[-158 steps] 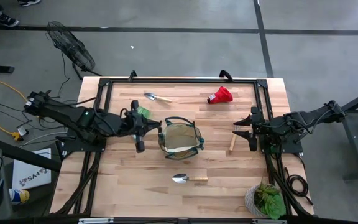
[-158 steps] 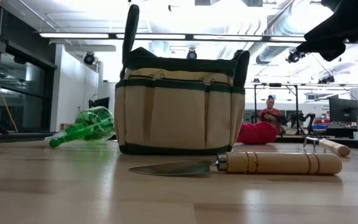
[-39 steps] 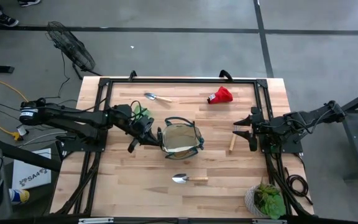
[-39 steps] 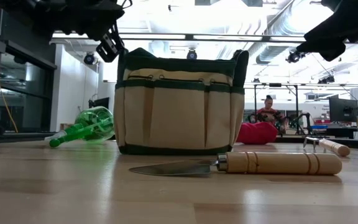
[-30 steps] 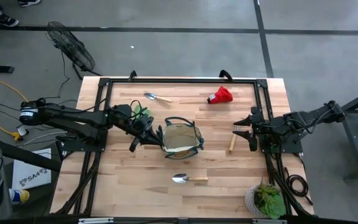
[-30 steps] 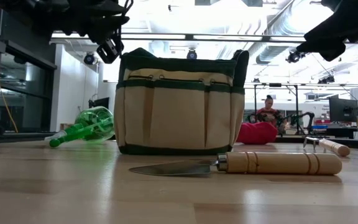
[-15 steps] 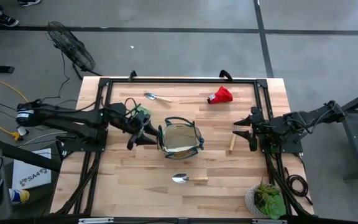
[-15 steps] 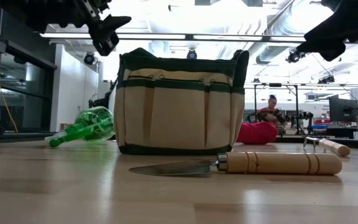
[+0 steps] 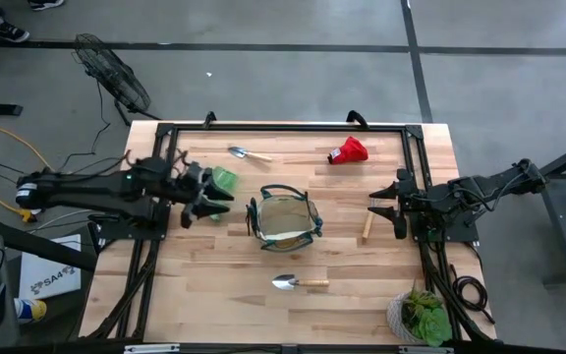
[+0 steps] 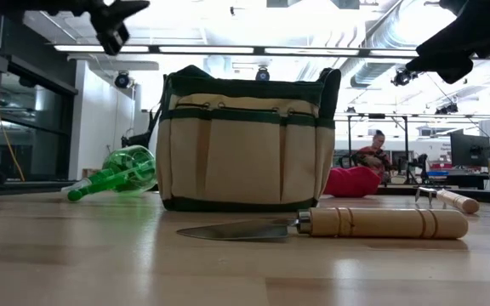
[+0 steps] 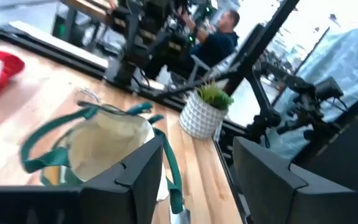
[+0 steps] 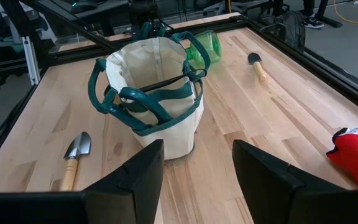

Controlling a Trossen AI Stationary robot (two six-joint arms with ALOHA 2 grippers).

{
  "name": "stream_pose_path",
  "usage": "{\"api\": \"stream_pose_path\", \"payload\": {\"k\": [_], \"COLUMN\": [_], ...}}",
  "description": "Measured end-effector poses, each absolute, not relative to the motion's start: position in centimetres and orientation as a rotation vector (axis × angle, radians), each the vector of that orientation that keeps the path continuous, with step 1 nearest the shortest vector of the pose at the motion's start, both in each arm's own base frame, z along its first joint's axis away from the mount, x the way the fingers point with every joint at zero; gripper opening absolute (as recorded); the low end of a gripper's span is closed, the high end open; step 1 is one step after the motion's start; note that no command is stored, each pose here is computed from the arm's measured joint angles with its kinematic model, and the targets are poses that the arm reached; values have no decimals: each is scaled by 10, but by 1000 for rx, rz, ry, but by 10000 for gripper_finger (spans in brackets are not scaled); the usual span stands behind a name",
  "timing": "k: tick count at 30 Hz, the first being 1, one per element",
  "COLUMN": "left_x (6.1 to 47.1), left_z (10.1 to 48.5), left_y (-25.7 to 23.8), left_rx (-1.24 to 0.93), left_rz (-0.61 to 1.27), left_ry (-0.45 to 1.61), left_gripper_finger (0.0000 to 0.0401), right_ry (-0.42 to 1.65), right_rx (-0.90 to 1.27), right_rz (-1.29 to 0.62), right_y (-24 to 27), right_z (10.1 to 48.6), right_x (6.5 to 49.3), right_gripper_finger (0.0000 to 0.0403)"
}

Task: Pick & Place Garden tools in Gardening bag
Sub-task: Put the brown hand rake into the gardening bag

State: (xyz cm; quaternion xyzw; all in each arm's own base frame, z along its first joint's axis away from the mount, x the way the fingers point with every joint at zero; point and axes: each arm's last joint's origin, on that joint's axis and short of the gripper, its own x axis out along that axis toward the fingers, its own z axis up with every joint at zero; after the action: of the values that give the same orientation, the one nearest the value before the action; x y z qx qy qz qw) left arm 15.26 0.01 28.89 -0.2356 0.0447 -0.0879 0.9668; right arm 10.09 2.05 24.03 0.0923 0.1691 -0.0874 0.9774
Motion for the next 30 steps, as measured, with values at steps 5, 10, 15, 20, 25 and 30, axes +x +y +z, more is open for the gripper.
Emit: {"api": "stream_pose_path", "payload": {"k": [5, 10, 15, 20, 25, 30], "left_x": [136, 130, 131, 131, 131, 131], "left_z": [292, 292, 292, 292, 292, 292], "left_y": [1, 1, 1, 1, 1, 1], "left_rx": [-476, -480, -488, -522, -533, -536], "left_rz": [-134, -122, -130, -129, -121, -105], "left_ry": [75, 74, 76, 79, 78, 72], "left_gripper_finger": [186, 186, 186, 186, 186, 186], "right_ry": [341, 341, 345, 356, 351, 316], "right_rx": [186, 186, 103, -74, -96, 113], "right_rz": [-176, -176, -175, -159, -155, -128], "right_y": [20, 20, 20, 20, 20, 22], "right_z": [240, 240, 240, 241, 241, 244], "right_x": [101, 101, 101, 101, 101, 102], "right_gripper_finger": [183, 183, 183, 183, 183, 183]}}
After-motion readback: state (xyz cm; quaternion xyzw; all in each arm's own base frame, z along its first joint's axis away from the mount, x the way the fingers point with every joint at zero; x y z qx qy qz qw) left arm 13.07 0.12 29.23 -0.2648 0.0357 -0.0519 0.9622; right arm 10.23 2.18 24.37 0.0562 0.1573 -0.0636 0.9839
